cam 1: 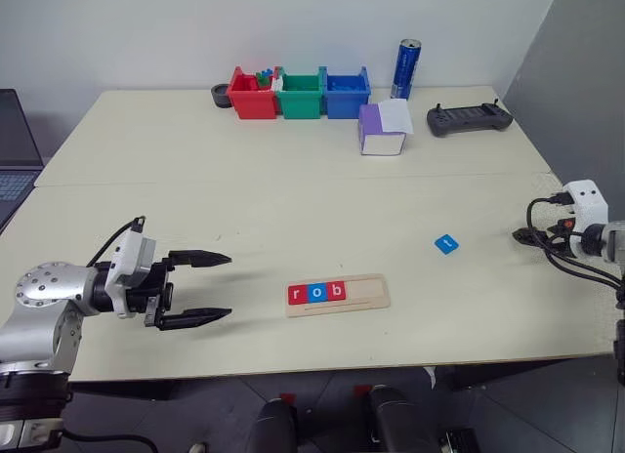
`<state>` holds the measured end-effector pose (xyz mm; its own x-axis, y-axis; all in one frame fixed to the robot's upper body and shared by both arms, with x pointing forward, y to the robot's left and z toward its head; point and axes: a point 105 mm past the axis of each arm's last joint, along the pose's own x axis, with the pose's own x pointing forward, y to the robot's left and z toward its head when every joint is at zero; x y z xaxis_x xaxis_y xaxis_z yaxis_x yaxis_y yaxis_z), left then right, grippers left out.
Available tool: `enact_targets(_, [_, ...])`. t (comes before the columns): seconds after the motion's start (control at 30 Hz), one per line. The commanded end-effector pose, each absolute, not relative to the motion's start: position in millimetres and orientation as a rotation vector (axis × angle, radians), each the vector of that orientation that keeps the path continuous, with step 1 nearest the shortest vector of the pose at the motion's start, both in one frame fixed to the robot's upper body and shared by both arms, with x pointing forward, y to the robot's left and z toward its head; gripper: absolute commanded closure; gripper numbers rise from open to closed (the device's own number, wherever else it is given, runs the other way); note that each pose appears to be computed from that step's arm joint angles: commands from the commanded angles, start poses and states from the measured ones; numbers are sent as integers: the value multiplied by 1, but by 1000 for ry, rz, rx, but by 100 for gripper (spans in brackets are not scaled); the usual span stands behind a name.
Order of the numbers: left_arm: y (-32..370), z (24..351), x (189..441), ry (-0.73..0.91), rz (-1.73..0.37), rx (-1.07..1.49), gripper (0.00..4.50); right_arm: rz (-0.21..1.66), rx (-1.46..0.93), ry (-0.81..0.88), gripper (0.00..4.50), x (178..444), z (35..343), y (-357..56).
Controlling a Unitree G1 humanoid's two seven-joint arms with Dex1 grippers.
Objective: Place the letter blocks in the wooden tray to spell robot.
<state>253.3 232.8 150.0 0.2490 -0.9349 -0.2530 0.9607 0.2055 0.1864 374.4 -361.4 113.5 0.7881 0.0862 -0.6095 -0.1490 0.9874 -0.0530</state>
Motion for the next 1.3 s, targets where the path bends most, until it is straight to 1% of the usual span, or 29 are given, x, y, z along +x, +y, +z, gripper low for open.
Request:
enact_targets(0.03, [233, 158, 252, 57, -1316, 348, 0, 117, -126, 638, 3, 378, 117, -363])
enact_targets(0.13, [234, 158, 251, 57, -1311, 348, 0, 115, -122, 640, 63, 379, 114, -361])
enact_targets(0.23, [234, 158, 250, 58, -1306, 347, 0, 120, -122, 640, 159, 381, 114, -360])
enact_targets(0.37, [234, 158, 250, 57, -1304, 346, 0, 128, -139, 639, 299, 381, 117, -359])
enact_targets(0.4, [233, 158, 250, 57, -1305, 346, 0, 127, -144, 636, 306, 382, 120, -359])
enact_targets(0.57, [229, 157, 251, 54, -1320, 343, 0, 166, -165, 597, 305, 384, 142, -352])
enact_targets(0.63, [227, 157, 251, 53, -1327, 343, 0, 187, -171, 587, 305, 380, 150, -345])
enact_targets(0.73, [224, 157, 252, 42, -1340, 335, 0, 231, -169, 586, 305, 365, 156, -328])
enact_targets(0.87, [220, 156, 254, 32, -1358, 328, 0, 285, -148, 628, 305, 331, 146, -297])
enact_targets(1.03, [217, 153, 255, 29, -1372, 320, 0, 310, -118, 685, 305, 302, 132, -268])
enact_targets(1.13, [213, 150, 256, 23, -1381, 310, 0, 316, -104, 693, 305, 295, 130, -258])
enact_targets(1.3, [203, 152, 259, -15, -1392, 300, 0, 315, -100, 698, 305, 297, 127, -251])
